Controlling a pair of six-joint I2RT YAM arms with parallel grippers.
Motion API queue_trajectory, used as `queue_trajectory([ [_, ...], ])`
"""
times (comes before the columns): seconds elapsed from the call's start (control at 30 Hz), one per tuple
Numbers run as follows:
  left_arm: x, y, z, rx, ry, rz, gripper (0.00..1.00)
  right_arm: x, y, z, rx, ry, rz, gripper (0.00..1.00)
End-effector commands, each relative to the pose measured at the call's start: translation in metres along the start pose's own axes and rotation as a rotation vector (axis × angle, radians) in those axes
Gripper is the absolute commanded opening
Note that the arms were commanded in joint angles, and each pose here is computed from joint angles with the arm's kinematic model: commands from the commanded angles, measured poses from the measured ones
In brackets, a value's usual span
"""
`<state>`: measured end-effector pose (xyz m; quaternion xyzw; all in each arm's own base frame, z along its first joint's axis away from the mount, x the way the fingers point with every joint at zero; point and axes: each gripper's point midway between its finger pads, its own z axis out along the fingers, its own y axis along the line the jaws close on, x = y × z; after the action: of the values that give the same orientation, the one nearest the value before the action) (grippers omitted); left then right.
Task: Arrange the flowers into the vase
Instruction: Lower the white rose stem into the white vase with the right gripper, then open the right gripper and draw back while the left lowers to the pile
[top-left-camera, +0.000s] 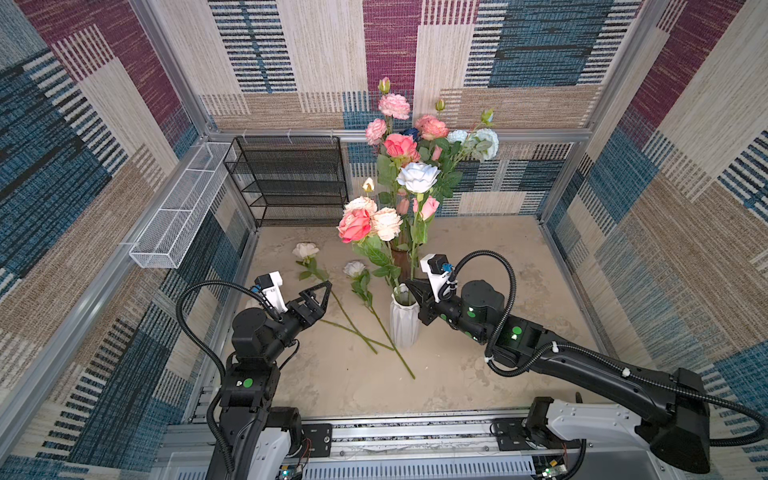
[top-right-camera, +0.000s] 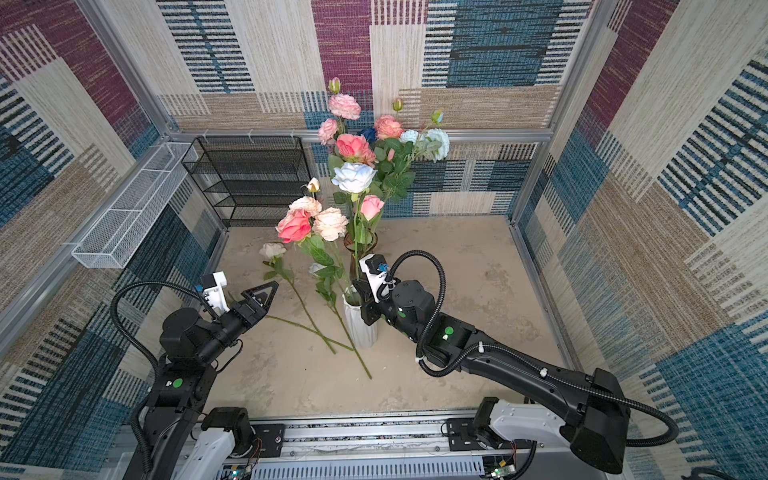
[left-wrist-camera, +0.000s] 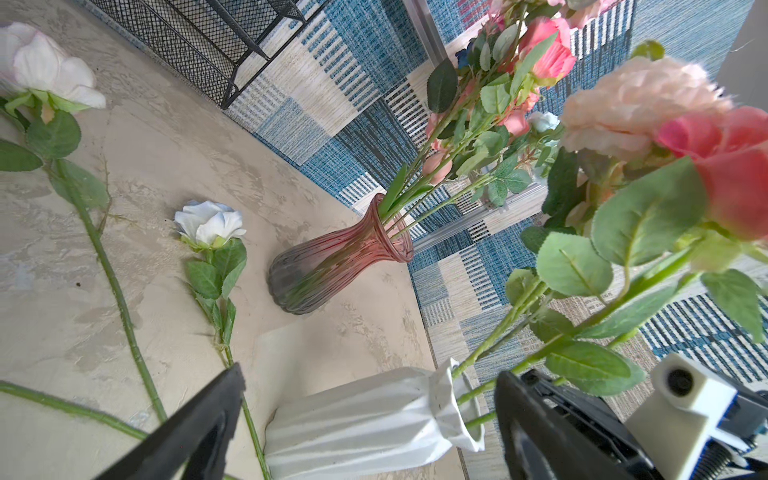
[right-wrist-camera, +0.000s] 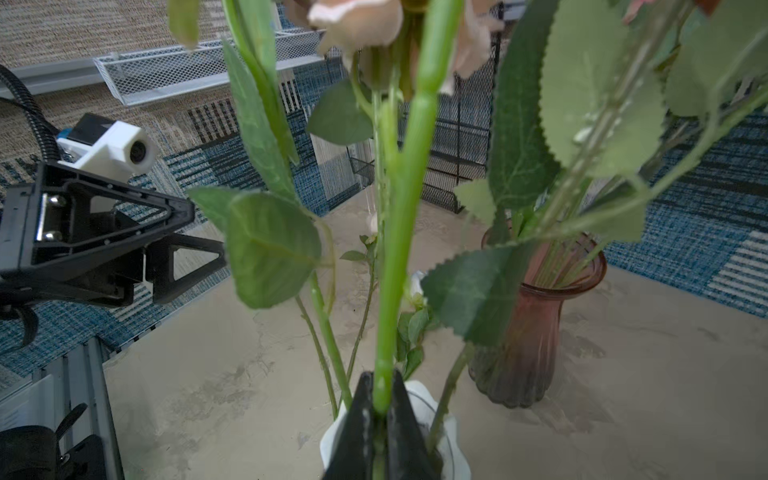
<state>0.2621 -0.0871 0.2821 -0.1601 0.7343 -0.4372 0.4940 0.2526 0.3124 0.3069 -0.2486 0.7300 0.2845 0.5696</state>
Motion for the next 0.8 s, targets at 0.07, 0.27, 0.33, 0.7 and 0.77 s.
queue_trajectory([
  [0.07,0.003,0.008,0.002,-0.034,0.016,-0.019,0.95,0.014,0.003,-0.003,-0.021,0.06,0.059,0.2],
  [0.27,0.007,0.031,0.001,-0.16,0.036,-0.05,0.93,0.004,0.009,-0.018,-0.067,0.042,0.102,0.55],
  [0.33,0.009,0.037,0.001,-0.19,0.039,-0.064,0.93,0.001,0.012,-0.023,-0.087,0.036,0.116,0.62],
  [0.7,0.021,0.086,0.0,-0.398,0.05,-0.154,0.91,-0.002,0.011,-0.055,-0.114,0.01,0.17,0.78],
  [0.77,0.024,0.095,0.001,-0.431,0.053,-0.169,0.91,-0.003,0.011,-0.062,-0.126,0.001,0.173,0.79],
])
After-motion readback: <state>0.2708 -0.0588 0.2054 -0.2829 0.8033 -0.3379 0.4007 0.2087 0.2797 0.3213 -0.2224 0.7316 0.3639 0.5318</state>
